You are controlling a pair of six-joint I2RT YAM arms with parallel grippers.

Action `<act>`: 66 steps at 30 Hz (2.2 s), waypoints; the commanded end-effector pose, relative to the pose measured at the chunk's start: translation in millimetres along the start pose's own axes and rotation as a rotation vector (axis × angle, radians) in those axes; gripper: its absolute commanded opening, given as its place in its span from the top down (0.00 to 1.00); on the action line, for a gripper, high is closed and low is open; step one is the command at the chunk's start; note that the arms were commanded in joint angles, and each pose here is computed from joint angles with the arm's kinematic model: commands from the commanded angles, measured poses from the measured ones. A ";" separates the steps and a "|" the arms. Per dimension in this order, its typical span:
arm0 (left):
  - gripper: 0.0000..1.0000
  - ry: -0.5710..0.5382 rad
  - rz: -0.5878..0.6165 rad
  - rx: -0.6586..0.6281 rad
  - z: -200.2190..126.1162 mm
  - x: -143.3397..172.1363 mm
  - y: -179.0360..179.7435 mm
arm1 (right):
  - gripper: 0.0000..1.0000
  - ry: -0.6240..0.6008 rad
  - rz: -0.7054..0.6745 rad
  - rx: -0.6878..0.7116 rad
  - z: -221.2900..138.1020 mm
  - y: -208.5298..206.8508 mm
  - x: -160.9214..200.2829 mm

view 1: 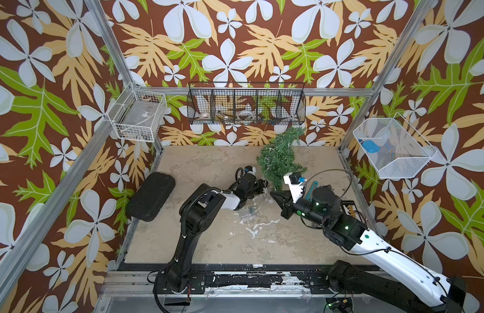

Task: Remove string lights from the small christmas tree
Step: Remove the light string from the Christmas tree.

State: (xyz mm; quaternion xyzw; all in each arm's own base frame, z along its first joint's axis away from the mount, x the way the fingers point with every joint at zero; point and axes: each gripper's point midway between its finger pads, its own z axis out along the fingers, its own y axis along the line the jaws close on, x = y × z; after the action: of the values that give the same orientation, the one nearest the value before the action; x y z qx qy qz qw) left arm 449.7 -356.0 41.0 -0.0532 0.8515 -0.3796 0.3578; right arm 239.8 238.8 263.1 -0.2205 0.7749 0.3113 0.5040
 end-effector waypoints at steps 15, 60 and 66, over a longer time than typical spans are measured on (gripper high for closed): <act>0.68 0.257 -0.006 -0.324 -21.2 71.1 83.3 | 1.00 -0.125 0.095 0.322 57.9 -75.5 -51.8; 0.70 0.254 -0.005 -0.307 -13.6 66.0 75.6 | 1.00 -0.157 0.021 0.094 68.9 -40.7 -120.7; 0.69 0.250 -0.002 -0.311 -15.1 63.7 74.5 | 1.00 -0.136 0.032 0.176 80.6 -55.7 -127.0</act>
State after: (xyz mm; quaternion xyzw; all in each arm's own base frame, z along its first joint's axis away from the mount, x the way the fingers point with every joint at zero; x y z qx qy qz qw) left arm 452.2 -359.4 48.1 -0.0469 0.8517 -0.3797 0.3581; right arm 371.8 262.7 357.0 -0.1477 0.7469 0.2880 0.5809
